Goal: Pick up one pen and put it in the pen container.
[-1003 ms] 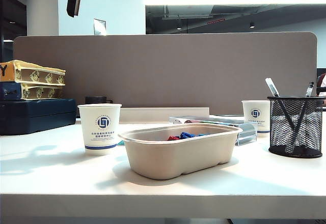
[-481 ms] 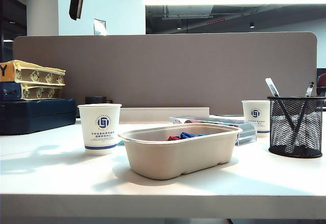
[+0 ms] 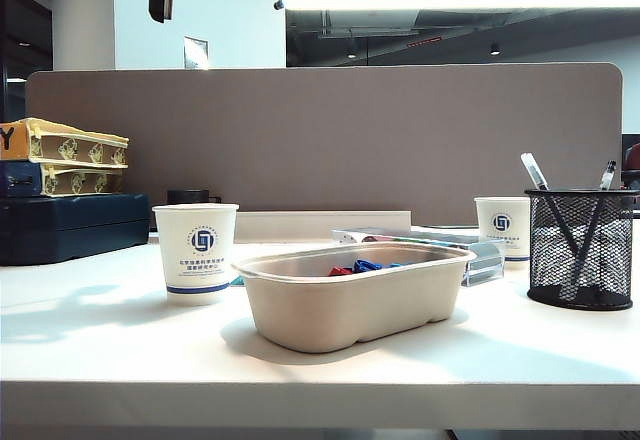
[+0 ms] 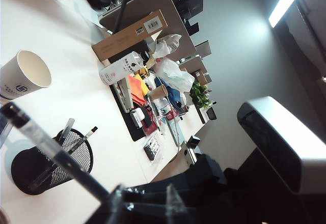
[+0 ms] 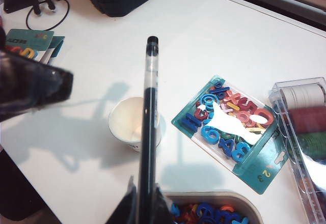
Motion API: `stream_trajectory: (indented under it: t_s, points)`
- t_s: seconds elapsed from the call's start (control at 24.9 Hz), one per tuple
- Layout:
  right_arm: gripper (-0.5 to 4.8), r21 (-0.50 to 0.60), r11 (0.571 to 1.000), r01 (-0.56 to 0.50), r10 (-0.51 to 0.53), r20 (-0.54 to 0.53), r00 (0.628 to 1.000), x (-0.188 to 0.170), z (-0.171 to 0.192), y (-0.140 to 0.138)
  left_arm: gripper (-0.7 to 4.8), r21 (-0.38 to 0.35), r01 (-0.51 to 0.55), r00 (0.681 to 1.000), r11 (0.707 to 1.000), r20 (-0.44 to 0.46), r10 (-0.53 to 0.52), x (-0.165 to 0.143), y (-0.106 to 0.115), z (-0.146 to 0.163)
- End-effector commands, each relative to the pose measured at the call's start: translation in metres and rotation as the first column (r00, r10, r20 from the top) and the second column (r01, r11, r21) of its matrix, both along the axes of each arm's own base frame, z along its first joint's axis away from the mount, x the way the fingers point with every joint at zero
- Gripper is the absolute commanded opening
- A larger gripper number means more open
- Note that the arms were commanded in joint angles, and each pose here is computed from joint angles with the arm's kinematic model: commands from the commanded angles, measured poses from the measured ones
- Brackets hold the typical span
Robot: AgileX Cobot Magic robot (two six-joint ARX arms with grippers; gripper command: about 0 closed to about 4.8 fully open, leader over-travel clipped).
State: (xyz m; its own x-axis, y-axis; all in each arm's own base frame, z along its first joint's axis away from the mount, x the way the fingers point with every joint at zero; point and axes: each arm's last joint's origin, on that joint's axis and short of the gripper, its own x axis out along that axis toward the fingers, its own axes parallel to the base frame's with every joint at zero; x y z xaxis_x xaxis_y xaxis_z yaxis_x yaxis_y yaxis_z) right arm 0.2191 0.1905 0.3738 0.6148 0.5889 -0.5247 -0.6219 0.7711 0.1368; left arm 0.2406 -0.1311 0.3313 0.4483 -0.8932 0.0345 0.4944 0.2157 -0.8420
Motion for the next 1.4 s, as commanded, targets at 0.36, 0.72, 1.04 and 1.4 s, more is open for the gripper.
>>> stream_trajectory:
  t_s: [0.36,0.72,1.04,1.4]
  points:
    - [0.16,0.062,0.998,-0.002,-0.002,0.073,0.997,-0.002,0.029,-0.003,1.60,0.002,-0.028,0.999,1.000,-0.014,0.028,0.001,0.001,0.001]
    - [0.17,0.084,0.995,-0.055,0.052,0.034,0.998,-0.004,0.027,-0.002,1.62,-0.021,-0.066,0.998,0.998,-0.013,0.066,0.004,0.001,0.001]
    - [0.17,0.108,0.992,-0.067,0.064,0.031,0.997,-0.007,0.031,-0.004,1.62,-0.042,-0.076,0.996,0.996,-0.040,0.074,0.012,-0.003,-0.005]
    - [0.17,0.130,0.986,-0.107,0.103,0.040,0.994,-0.015,0.036,-0.004,1.62,-0.094,-0.085,0.996,0.992,0.005,0.086,0.013,-0.003,0.001]
